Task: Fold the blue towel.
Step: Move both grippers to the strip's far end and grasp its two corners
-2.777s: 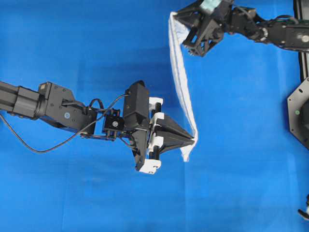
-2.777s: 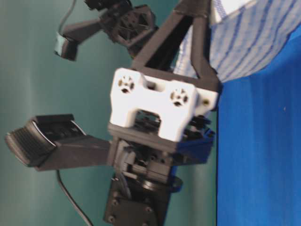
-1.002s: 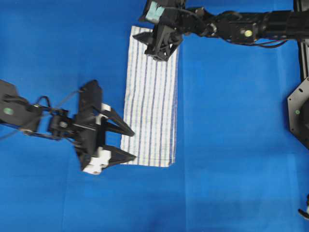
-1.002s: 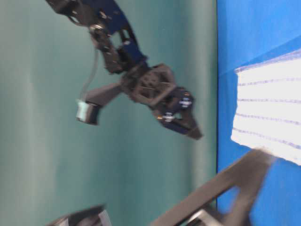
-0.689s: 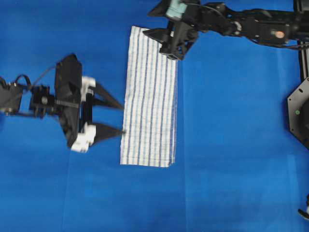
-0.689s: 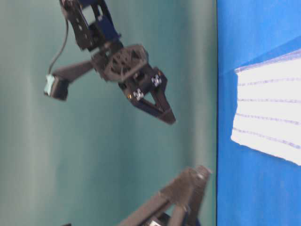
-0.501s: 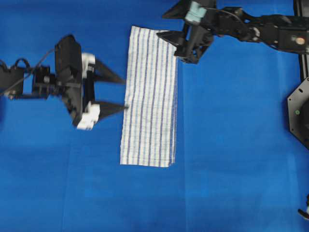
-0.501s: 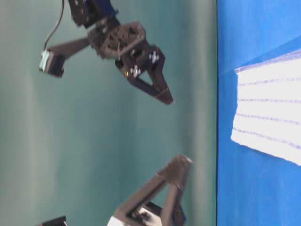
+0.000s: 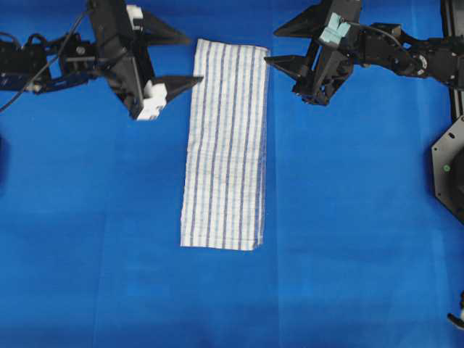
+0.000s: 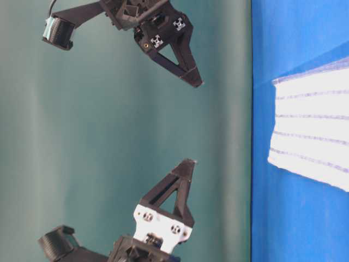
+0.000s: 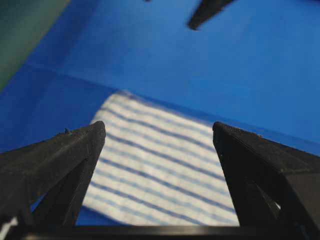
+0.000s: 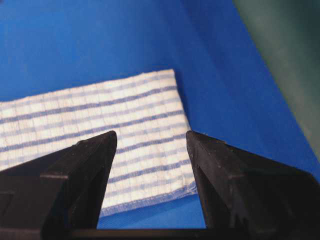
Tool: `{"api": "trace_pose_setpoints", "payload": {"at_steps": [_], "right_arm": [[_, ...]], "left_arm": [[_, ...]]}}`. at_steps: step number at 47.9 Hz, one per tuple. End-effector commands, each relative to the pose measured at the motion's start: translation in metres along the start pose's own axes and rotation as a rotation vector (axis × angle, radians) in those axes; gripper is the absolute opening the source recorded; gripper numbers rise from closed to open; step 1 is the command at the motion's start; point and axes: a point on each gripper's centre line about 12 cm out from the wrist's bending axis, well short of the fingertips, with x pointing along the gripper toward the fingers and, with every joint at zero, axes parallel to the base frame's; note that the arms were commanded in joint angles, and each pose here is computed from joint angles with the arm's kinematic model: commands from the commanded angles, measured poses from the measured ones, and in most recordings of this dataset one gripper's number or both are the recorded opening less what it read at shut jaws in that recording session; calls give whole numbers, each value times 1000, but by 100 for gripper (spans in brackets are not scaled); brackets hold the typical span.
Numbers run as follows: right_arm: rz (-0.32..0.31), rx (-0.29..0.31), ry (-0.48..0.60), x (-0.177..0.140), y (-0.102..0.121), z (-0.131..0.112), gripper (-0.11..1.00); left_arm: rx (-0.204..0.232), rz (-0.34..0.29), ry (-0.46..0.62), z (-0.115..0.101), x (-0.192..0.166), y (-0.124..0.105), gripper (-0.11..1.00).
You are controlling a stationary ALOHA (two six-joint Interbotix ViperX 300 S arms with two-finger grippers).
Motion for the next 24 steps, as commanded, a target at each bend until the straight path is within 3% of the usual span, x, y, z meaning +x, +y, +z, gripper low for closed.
{"api": "trace_pose_setpoints", "payload": {"at_steps": [1, 24], "right_arm": [[-4, 4, -26, -1, 0, 8, 92], [-144, 28, 69, 55, -31, -32, 92]], "left_arm": [[1, 6, -31, 12, 4, 3, 91], [-47, 143, 88, -28, 65, 64, 91]]}}
